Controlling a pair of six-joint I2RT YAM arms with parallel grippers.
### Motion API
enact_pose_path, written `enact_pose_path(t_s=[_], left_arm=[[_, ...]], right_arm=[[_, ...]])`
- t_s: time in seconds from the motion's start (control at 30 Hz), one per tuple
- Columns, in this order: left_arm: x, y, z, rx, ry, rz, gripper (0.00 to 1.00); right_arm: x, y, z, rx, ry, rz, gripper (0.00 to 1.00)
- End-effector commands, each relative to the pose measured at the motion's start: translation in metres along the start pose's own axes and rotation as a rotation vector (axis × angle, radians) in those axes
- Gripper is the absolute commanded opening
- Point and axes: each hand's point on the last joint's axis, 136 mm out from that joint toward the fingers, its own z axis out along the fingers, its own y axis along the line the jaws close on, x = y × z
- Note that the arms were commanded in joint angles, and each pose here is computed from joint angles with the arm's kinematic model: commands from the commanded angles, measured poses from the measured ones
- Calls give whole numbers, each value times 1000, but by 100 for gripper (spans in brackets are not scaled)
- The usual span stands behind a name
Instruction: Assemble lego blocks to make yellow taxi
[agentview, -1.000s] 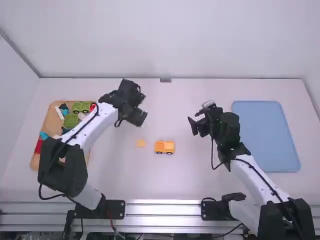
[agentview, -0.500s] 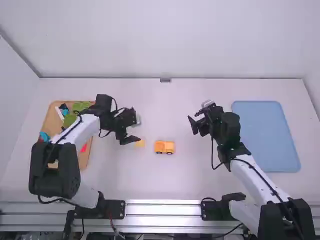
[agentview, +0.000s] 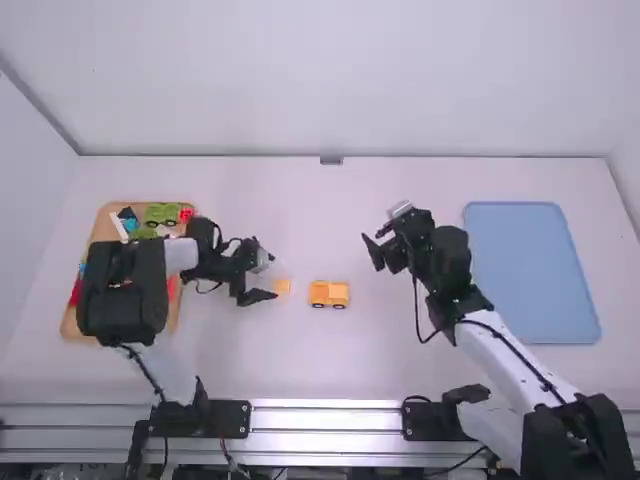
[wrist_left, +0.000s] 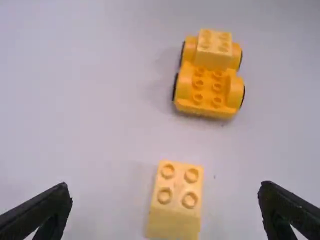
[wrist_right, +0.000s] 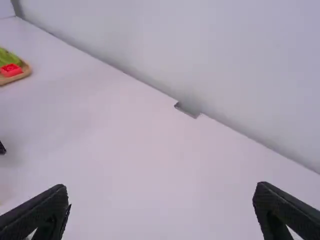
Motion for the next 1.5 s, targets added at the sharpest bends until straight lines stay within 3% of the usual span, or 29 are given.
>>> enact_pose_path(t_s=[0.0, 0.27, 0.5, 0.63, 0.73, 0.77, 0.8, 0.9, 1.07, 1.47], left_arm=[[14, -9, 8, 35, 25, 86, 99], [33, -10, 19, 14, 20, 102, 99], [29, -8, 23, -17, -49, 66, 100], [29, -10, 25, -12, -49, 66, 91], [29, -12, 28, -2, -38, 72, 72], [29, -12, 28, -1, -37, 73, 70], [28, -14, 31, 7, -31, 78, 60], [25, -17, 37, 24, -29, 93, 57], [36, -13, 38, 12, 45, 39, 41], [43, -22, 38, 3, 42, 33, 38]], right_arm=[[-1, 5, -2, -13, -10, -8, 98], [-2, 5, -2, -13, -15, -6, 98], [-4, 5, -2, -10, -24, -8, 98], [-4, 5, -2, -11, -22, -8, 98], [-4, 6, -2, -13, -21, -8, 98], [-4, 5, -2, -12, -21, -8, 98], [-4, 5, -2, -12, -20, -7, 98], [-4, 5, -2, -13, -20, -7, 98], [-3, 6, -2, -14, -16, -7, 98], [0, 6, -2, -17, -4, -3, 98]])
